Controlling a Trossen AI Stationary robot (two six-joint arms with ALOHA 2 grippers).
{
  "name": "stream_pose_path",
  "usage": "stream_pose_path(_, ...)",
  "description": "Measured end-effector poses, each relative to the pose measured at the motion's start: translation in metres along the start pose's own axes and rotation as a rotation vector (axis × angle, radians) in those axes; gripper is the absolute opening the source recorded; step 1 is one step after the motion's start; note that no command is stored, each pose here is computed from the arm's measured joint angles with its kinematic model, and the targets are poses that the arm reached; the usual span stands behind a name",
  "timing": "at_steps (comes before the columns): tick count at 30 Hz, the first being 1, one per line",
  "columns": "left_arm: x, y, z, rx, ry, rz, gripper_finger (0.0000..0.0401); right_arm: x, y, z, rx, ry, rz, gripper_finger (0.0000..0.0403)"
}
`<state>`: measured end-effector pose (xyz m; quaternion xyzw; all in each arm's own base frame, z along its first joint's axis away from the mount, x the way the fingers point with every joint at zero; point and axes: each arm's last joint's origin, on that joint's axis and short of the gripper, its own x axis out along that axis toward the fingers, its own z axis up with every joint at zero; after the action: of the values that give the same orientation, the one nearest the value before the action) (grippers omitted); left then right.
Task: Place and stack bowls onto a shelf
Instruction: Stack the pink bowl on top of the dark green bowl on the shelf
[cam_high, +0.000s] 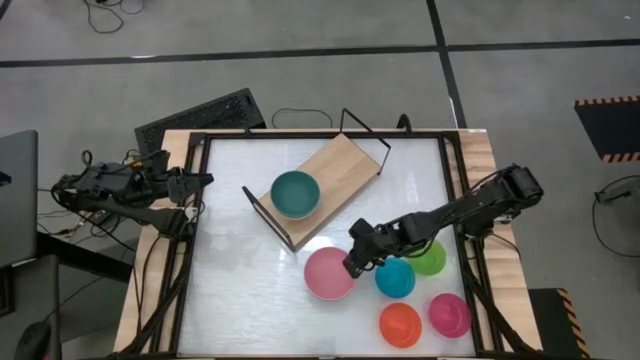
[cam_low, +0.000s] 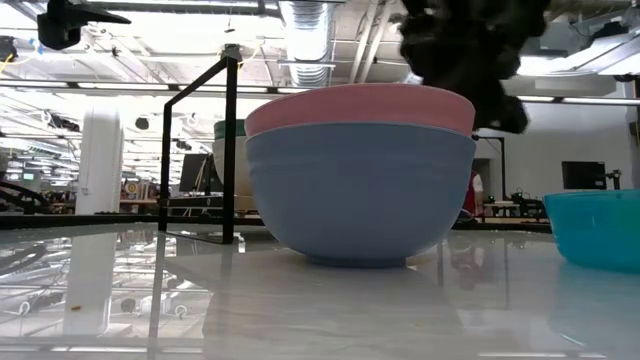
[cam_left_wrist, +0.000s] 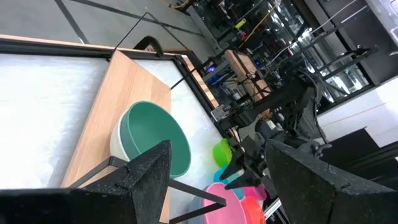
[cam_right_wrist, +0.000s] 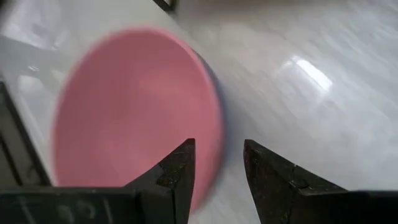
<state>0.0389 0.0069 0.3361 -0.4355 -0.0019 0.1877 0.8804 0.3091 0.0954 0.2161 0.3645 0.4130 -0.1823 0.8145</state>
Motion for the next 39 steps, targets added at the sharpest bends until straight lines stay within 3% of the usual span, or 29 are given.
stream_pose_path(9,0.000,0.000,0.000,0.000,0.008,-0.005,0.0245,0.015,0.013,0.000,-0.038,0.038,-0.067,0.0152)
stream_pose_path(18,0.000,0.000,0.000,0.017,0.008,-0.004,0.0245,0.004,0.023,0.009,-0.061,0.032,-0.175,0.0028)
stream_pose_path(21,0.000,0.000,-0.001,0.025,0.011,-0.001,0.0245,0.006,0.022,0.008,-0.071,0.045,-0.197,0.0017)
stream_pose_path(32,0.000,0.002,-0.002,0.037,0.021,0.014,0.0245,0.002,0.025,0.012,-0.021,0.036,-0.172,0.0120)
stream_pose_path(39,0.000,0.004,-0.003,0.050,0.040,0.026,0.0245,0.002,0.023,0.013,0.038,0.110,-0.159,0.0189)
